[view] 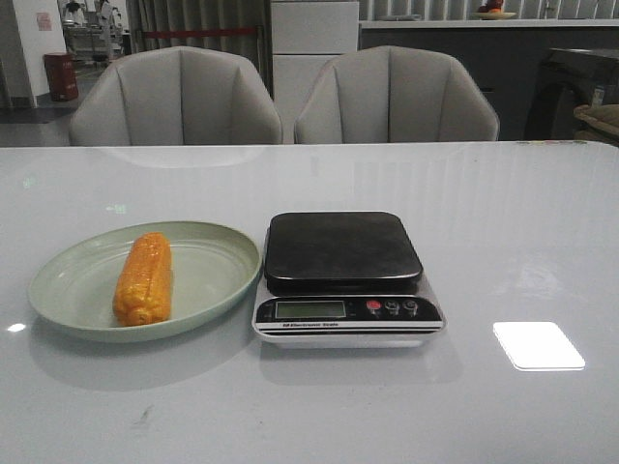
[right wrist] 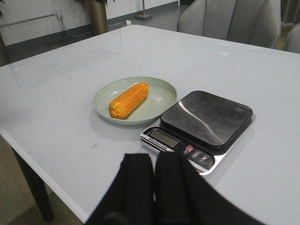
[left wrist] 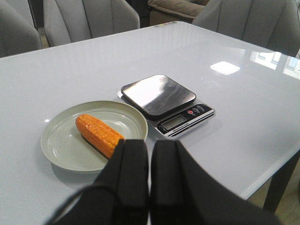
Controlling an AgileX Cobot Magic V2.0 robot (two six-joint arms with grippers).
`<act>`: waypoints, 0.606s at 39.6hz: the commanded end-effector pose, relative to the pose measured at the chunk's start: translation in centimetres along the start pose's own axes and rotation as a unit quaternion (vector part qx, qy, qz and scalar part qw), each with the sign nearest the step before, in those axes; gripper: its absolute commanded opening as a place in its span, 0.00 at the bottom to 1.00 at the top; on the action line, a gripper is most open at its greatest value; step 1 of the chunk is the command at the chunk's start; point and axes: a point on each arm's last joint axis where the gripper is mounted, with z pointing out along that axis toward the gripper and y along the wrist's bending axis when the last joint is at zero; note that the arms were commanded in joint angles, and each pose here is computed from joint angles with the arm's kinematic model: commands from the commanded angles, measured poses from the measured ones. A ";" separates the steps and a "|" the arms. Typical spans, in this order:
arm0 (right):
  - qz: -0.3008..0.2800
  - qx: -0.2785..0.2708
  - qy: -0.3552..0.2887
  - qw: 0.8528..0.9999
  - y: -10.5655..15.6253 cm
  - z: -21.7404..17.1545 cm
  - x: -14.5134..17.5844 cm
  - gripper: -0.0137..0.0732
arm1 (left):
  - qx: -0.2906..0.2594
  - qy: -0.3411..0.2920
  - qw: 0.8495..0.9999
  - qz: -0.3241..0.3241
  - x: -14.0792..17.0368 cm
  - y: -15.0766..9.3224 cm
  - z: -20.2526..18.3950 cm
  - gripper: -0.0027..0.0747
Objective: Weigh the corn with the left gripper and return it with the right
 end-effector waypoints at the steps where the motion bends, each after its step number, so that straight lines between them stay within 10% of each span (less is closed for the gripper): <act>1: -0.011 -0.009 -0.050 0.999 0.2 -0.2 -1.6 0.33 | 0.006 -0.048 0.999 -0.001 -1.5 -0.1 -0.3 0.19; 12: -0.011 -0.009 -0.050 0.999 0.2 -0.2 -1.6 0.33 | -0.004 -0.038 0.999 -0.001 -0.4 0.0 0.6 0.19; 24: -0.011 -0.009 -0.050 0.999 0.2 -0.2 -1.6 0.33 | -0.176 -0.081 0.981 -0.022 -0.1 1.3 1.0 0.19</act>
